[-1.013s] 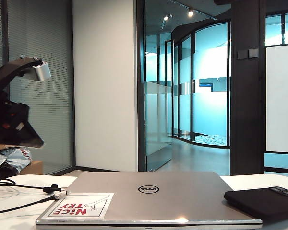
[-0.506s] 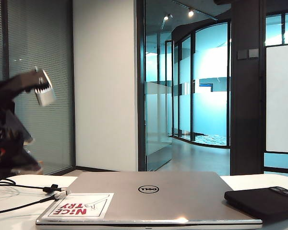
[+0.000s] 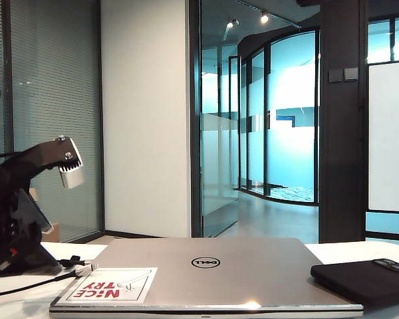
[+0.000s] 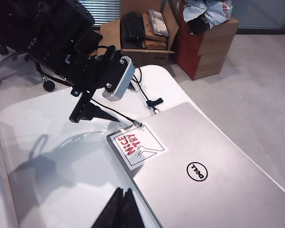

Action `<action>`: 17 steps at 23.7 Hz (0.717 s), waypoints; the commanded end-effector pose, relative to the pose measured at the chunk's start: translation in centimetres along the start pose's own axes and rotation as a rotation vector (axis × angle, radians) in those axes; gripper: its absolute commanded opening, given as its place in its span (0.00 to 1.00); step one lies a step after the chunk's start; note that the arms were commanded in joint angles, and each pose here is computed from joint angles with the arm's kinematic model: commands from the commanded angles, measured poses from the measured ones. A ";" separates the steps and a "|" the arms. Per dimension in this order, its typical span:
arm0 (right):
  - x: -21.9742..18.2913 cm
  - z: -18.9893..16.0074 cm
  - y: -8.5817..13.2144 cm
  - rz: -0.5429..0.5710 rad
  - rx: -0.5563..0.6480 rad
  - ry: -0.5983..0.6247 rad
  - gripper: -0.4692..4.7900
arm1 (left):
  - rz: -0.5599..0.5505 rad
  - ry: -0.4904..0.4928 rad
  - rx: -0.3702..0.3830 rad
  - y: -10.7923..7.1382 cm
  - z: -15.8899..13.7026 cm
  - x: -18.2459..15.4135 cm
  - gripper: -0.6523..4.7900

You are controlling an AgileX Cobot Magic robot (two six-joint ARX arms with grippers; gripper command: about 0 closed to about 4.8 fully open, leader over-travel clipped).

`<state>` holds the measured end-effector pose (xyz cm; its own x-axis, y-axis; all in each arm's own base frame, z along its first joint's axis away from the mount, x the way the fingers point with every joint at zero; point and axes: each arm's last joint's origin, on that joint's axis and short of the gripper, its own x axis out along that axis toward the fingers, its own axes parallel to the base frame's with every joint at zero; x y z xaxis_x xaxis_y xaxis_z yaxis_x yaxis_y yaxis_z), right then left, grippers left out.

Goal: Pick up the charging cable and the phone, plug the charging cable into the charging port on the phone, and finally place them back on the table.

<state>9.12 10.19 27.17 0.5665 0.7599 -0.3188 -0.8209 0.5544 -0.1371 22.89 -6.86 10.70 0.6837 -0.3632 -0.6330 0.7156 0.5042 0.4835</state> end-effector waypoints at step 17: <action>-0.2 0.4 0.0 -0.004 -0.006 -0.028 0.08 | -0.009 0.007 0.018 0.3 -0.6 3.7 0.85</action>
<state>9.12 10.18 27.18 0.5666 0.7600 -0.3184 -0.8208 0.5545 -0.1371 25.58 -7.50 8.49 0.6955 -0.3594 -0.6222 0.7068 0.4982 0.5023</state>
